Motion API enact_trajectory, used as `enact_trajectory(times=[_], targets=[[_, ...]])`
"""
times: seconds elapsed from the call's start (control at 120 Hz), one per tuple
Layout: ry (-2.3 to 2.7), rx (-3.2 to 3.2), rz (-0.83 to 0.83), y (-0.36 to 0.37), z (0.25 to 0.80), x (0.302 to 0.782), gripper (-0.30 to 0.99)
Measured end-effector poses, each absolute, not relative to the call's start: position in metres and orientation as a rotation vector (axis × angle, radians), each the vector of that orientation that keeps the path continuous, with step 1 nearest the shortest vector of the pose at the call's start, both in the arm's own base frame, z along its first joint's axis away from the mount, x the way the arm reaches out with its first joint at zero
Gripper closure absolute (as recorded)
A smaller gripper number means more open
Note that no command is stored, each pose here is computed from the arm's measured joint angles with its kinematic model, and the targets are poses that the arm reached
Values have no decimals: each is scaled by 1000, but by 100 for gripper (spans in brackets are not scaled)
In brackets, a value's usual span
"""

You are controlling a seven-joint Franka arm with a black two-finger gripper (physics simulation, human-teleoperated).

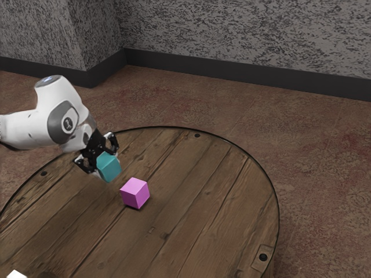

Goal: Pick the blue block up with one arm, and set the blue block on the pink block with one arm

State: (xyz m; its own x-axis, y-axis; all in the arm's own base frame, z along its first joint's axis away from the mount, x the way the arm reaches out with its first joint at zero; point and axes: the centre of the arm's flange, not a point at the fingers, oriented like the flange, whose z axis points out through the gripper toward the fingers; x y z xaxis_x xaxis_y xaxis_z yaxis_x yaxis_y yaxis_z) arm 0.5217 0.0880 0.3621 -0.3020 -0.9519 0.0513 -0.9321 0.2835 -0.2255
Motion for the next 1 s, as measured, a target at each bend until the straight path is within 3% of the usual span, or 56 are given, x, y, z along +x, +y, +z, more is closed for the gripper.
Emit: enact_trajectory(times=[0.358,0.542,0.783,1.0], targets=[[2561,-1815,-318,-13,360,543,30],[2396,-2072,-303,48,344,557,29],[2372,-2131,-260,34,333,561,29],[2330,-2186,-240,36,328,562,13]])
